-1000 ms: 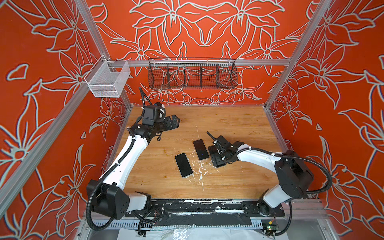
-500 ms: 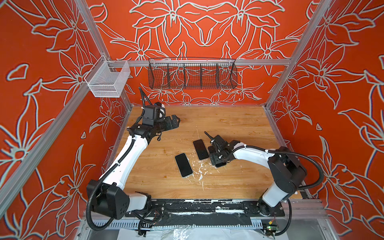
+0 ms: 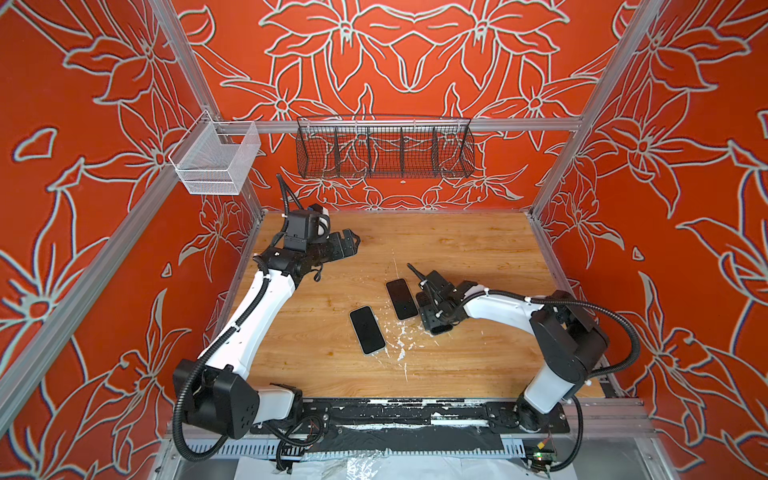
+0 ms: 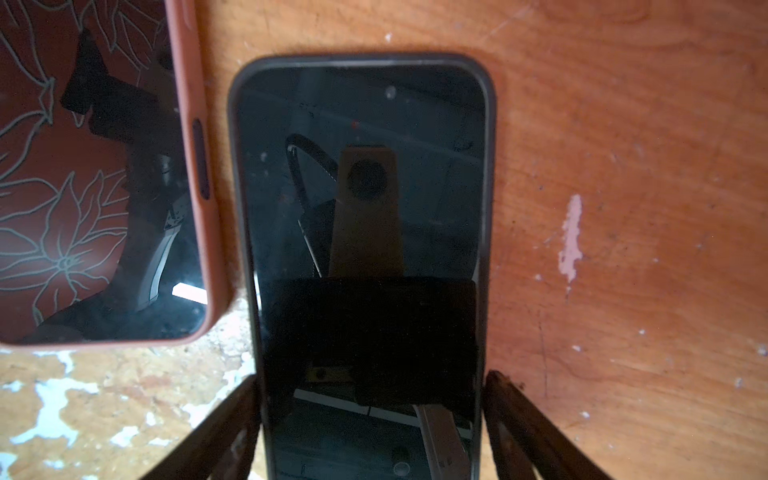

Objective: Take the phone out of the phone case
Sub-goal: 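Lower the right gripper over the black-cased phone and grip its end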

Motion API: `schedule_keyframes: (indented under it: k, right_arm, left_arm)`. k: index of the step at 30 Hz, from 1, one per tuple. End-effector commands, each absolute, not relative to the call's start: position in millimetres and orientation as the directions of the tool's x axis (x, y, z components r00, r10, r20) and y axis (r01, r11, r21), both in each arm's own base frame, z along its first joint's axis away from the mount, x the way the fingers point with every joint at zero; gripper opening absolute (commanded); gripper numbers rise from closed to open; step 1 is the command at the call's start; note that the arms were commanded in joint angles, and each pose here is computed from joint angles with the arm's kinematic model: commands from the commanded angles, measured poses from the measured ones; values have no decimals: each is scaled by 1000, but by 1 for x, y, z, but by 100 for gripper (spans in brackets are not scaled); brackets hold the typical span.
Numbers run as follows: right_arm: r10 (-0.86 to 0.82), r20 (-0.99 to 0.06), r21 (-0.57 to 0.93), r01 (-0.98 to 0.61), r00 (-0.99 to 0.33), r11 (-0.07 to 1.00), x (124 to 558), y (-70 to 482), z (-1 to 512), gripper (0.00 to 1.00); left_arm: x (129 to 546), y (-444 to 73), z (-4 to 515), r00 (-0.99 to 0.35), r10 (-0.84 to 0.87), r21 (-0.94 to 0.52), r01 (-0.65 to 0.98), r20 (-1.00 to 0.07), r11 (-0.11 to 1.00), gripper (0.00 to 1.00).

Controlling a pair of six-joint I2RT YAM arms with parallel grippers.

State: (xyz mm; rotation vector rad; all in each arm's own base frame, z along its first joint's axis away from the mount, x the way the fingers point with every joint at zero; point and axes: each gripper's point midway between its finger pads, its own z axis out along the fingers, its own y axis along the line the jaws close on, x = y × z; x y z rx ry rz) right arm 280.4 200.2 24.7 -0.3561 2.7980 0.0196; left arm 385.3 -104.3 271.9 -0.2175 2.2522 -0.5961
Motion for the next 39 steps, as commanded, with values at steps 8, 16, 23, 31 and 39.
schedule_keyframes:
  k: [8, 16, 23, 31, 39]
  right_arm:
    - [-273, -283, -55, -269, -919, 962, 276, 199, 14, 82]
    - [-281, -272, -45, -280, -920, 959, 273, 200, 14, 63]
    - [-276, -297, -28, -280, -914, 960, 276, 204, 22, 48]
    - [-251, -332, 24, -274, -909, 961, 281, 211, 38, 40]
    - [-203, -352, 88, -248, -914, 965, 287, 208, 51, 37]
  left_arm:
    - [386, -104, 270, -679, -347, -497, 30, -647, 867, 97]
    - [386, -105, 270, -680, -351, -503, 30, -643, 864, 97]
    - [387, -107, 268, -690, -353, -515, 33, -632, 857, 97]
    - [389, -112, 261, -715, -349, -528, 34, -606, 848, 97]
    - [389, -115, 259, -727, -346, -540, 40, -593, 841, 97]
